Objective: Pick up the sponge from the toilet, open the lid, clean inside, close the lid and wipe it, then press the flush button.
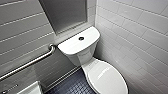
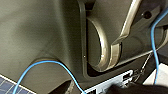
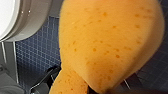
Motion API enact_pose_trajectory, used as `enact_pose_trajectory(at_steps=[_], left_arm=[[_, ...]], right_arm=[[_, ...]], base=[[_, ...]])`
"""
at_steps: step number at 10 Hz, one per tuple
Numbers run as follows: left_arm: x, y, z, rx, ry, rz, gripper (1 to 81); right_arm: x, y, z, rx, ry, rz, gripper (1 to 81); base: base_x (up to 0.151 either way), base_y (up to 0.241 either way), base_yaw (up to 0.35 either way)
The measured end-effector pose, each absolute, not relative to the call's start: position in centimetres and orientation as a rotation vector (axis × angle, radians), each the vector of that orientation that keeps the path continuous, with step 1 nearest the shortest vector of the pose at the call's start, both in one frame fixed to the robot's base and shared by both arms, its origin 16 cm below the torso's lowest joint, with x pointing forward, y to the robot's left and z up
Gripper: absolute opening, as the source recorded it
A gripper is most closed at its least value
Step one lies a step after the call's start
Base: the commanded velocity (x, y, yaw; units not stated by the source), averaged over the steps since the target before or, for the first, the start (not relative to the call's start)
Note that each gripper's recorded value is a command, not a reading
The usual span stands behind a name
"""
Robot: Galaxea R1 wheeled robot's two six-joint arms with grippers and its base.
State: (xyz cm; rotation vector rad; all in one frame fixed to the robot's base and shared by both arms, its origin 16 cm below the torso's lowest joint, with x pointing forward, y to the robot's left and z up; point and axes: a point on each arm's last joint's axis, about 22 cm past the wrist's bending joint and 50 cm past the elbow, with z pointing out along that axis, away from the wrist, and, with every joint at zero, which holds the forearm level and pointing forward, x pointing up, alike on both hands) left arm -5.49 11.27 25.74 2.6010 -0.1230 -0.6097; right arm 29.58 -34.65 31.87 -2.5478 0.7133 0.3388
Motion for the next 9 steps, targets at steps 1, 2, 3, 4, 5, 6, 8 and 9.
enact_pose_trajectory(at_steps=[1,2,3,4,5,6,8,9], left_arm=[[-5.5,11.7,25.7,2.604,-0.129,-0.608,81.1],[-5.5,11.8,25.8,2.600,-0.129,-0.607,81.1],[-5.4,11.4,26.0,2.586,-0.125,-0.600,81.1],[-5.3,10.7,26.7,2.566,-0.118,-0.593,81.1],[-5.3,10.0,27.8,2.544,-0.110,-0.587,81.1],[-5.3,9.6,28.8,2.529,-0.107,-0.575,81.1],[-4.3,11.1,29.8,2.552,-0.124,-0.524,81.1],[-4.0,11.5,30.3,2.562,-0.133,-0.499,81.1]], right_arm=[[27.0,-35.8,31.8,-2.560,0.739,0.360,1.0],[23.8,-37.1,31.8,-2.577,0.759,0.392,1.0],[19.1,-39.2,31.5,-2.617,0.766,0.423,1.0],[15.9,-39.8,31.3,-2.636,0.755,0.444,1.0],[14.1,-38.4,31.2,-2.619,0.734,0.430,1.0],[12.9,-36.6,31.2,-2.596,0.719,0.399,1.0],[9.2,-34.3,32.4,-2.575,0.676,0.361,1.0],[7.0,-33.0,33.3,-2.570,0.653,0.361,1.0]], base=[[0.000,0.000,0.000],[0.000,0.000,0.000],[0.000,0.000,0.000],[0.000,0.000,0.000],[0.000,0.000,0.000],[0.000,0.000,0.000],[0.000,0.000,0.000],[0.000,0.000,0.000]])
